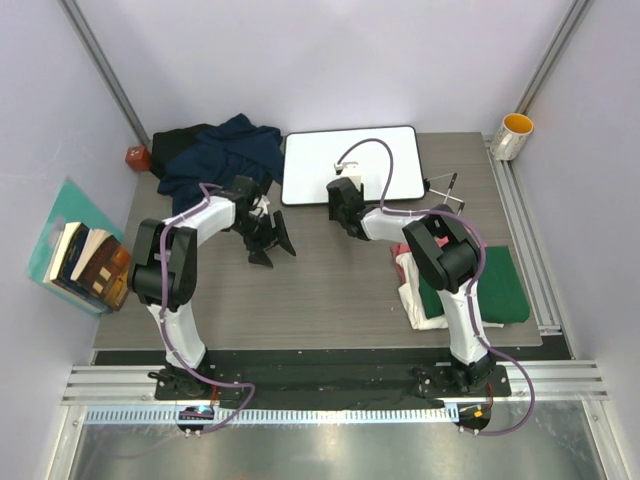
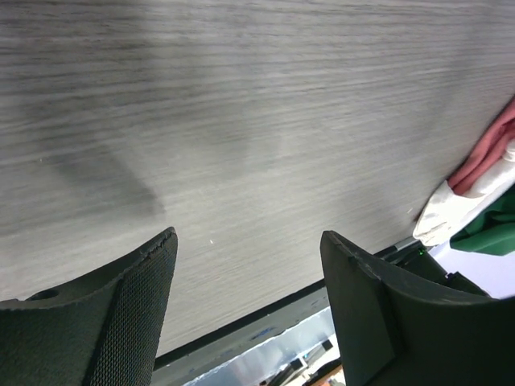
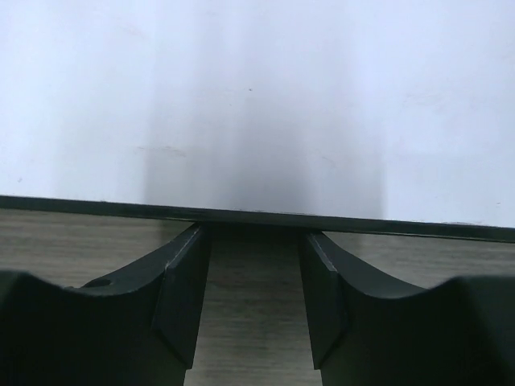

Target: Fold and stack the t-shirts

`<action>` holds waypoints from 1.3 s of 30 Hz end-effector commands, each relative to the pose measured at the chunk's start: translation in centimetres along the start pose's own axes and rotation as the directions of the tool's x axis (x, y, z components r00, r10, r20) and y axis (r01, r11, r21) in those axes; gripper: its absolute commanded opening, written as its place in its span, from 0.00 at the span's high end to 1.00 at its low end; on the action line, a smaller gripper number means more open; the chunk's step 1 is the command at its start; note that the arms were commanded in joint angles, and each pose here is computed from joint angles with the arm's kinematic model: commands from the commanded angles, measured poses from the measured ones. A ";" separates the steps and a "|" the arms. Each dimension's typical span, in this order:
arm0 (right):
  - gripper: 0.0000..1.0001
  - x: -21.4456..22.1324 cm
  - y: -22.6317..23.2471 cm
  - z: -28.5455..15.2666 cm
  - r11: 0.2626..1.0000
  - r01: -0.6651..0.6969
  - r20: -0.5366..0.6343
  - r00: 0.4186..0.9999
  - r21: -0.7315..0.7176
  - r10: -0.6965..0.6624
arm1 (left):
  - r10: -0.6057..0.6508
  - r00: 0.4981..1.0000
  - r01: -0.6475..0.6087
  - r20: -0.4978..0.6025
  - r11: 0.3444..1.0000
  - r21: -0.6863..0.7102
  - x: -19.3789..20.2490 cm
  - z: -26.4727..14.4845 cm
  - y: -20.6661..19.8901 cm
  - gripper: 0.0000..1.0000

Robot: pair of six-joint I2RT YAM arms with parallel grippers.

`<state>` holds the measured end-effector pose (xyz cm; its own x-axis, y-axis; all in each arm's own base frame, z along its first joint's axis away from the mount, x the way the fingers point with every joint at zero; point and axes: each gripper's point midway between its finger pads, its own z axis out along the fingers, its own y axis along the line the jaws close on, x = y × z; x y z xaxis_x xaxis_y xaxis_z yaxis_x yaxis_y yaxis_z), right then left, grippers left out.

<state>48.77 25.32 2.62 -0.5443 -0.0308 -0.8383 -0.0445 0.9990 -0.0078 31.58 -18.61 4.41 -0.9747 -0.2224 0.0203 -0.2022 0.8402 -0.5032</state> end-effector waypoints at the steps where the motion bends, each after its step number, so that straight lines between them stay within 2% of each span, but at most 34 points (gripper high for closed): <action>1: 0.48 3.0 -2.0 1.2 0.995 0.066 -0.094 0.994 0.071 -0.059 | 0.041 0.997 -0.043 0.072 0.999 0.025 -1.0 -2.6 -1.6 0.27; 7: 0.49 0.1 -1.6 -0.1 0.998 0.037 -0.021 0.999 0.045 -0.036 | 0.032 0.998 -0.034 0.059 0.999 0.036 -0.1 -2.7 -1.4 0.27; 11: 0.50 -1.7 -0.9 1.0 0.999 0.035 -0.017 0.999 0.024 -0.034 | 0.036 0.997 -0.039 0.065 0.998 0.052 -0.4 -3.1 -2.0 0.27; 13: 0.50 -4.6 -0.2 1.7 1.000 0.001 0.013 1.000 -0.006 -0.001 | 0.038 0.997 -0.041 0.070 0.998 0.051 -0.6 -3.4 -2.3 0.27; 14: 0.49 -4.1 -0.4 2.0 1.000 0.020 -0.024 1.000 0.004 -0.020 | 0.043 0.996 -0.047 0.081 0.998 0.050 -0.9 -3.7 -2.5 0.27; 19: 0.49 -7.7 0.7 3.5 1.000 0.024 0.026 0.999 -0.011 -0.023 | 0.074 0.990 -0.076 0.123 0.997 0.009 -1.2 -5.1 -2.4 0.27; 28: 0.49 -9.2 -1.0 4.0 0.998 0.022 0.071 0.997 0.057 -0.026 | 0.059 0.992 -0.061 0.110 0.998 0.007 -0.6 -4.7 -1.9 0.26; 39: 0.49 -8.4 -2.7 4.2 0.996 -0.024 0.080 0.997 0.088 0.017 | 0.055 0.993 -0.056 0.106 0.998 0.008 -0.9 -5.0 -2.3 0.26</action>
<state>50.01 25.68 2.91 -0.6874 -0.1339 -0.7138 -0.0881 0.9910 -0.1011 31.60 -17.93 8.36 -0.9716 -0.2279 -0.0645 -0.1664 0.8506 -0.4988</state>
